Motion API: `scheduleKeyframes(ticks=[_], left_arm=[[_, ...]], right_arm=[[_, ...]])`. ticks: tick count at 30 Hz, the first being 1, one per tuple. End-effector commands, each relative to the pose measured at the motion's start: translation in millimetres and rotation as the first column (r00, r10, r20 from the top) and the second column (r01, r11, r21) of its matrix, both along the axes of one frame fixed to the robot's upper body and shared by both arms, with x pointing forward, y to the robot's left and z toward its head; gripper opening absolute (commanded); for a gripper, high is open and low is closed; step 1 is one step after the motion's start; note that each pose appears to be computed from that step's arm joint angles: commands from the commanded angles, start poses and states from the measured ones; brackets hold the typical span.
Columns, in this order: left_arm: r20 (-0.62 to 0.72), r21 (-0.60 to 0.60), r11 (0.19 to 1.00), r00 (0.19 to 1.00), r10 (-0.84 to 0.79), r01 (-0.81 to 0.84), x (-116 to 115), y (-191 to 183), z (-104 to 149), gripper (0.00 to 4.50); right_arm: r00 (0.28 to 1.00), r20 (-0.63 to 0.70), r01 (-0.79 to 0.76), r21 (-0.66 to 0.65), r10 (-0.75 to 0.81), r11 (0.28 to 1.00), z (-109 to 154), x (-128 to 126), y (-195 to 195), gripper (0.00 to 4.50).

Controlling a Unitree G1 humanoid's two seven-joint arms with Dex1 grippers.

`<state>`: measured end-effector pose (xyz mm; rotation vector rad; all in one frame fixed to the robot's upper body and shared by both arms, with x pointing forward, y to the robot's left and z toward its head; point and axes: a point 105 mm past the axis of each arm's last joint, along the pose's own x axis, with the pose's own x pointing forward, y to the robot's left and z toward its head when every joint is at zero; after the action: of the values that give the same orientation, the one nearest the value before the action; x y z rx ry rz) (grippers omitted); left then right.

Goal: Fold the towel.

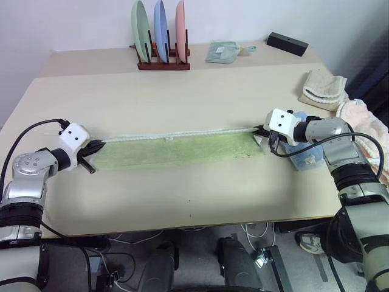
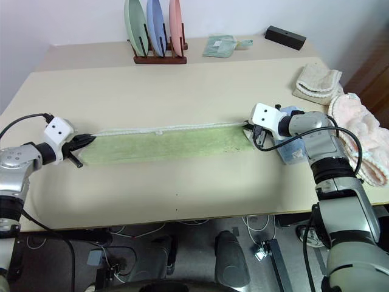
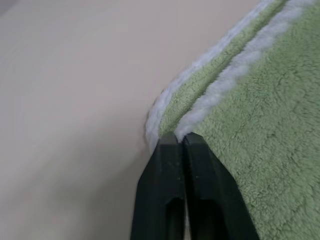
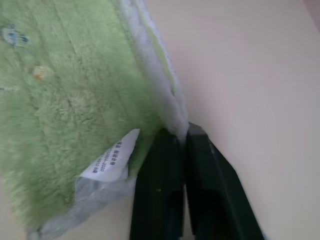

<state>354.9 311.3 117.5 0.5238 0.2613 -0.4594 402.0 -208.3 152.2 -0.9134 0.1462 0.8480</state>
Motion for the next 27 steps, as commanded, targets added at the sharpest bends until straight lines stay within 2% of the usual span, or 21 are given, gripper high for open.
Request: scheduleKeyframes(ticks=[1, 5, 8, 10, 11, 13, 15, 16, 18, 20, 24, 27], left_arm=[[0.069, -0.038, 0.998, 0.996, 0.05, -0.048, 2, 9, 18, 1.95], [0.156, -0.052, 0.993, 0.981, 0.117, -0.11, 5, 16, 31, 3.99], [0.236, -0.159, 0.976, 0.954, 0.186, -0.151, 4, 21, 48, 3.99], [0.295, -0.221, 0.965, 0.933, 0.205, -0.142, -1, 20, 63, 3.99], [0.319, -0.241, 0.962, 0.925, 0.206, -0.131, -3, 18, 70, 3.99], [0.342, -0.248, 0.966, 0.927, 0.157, -0.072, -9, 2, 78, 4.06], [0.346, -0.21, 0.977, 0.938, 0.034, 0.042, -17, -29, 79, 4.06], [0.334, -0.202, 0.973, 0.942, -0.04, 0.113, -21, -50, 76, 4.06], [0.314, -0.202, 0.96, 0.941, -0.125, 0.195, -28, -76, 72, 4.06], [0.292, -0.215, 0.923, 0.923, -0.251, 0.319, -36, -118, 64, 4.06], [0.25, -0.224, 0.848, 0.869, -0.426, 0.48, -51, -174, 47, 4.06], [0.239, -0.205, 0.807, 0.828, -0.507, 0.553, -62, -194, 40, 4.06]], right_arm=[[0.99, 0.137, 0.036, -0.007, -0.035, 0.999, 30, 8, -7, 1.93], [0.973, 0.223, 0.076, -0.04, -0.065, 0.996, 43, 6, -18, 3.98], [0.95, 0.293, 0.121, -0.02, -0.11, 0.992, 59, -3, -31, 3.98], [0.947, 0.28, 0.141, 0.076, -0.156, 0.987, 69, -16, -35, 3.98], [0.952, 0.249, 0.146, 0.145, -0.179, 0.979, 72, -24, -35, 3.98], [0.969, 0.144, 0.151, 0.291, -0.199, 0.945, 71, -45, -26, 4.49], [0.985, 0.03, 0.139, 0.429, -0.168, 0.892, 65, -69, -8, 4.49], [0.987, -0.033, 0.154, 0.516, -0.16, 0.843, 61, -79, 2, 4.49], [0.979, -0.117, 0.203, 0.604, -0.166, 0.771, 55, -91, 11, 4.49], [0.941, -0.282, 0.334, 0.686, -0.188, 0.646, 34, -99, 19, 4.49], [0.824, -0.536, 0.555, 0.696, -0.184, 0.455, -9, -116, 33, 4.49], [0.744, -0.635, 0.662, 0.66, -0.206, 0.356, -26, -120, 35, 4.49]])
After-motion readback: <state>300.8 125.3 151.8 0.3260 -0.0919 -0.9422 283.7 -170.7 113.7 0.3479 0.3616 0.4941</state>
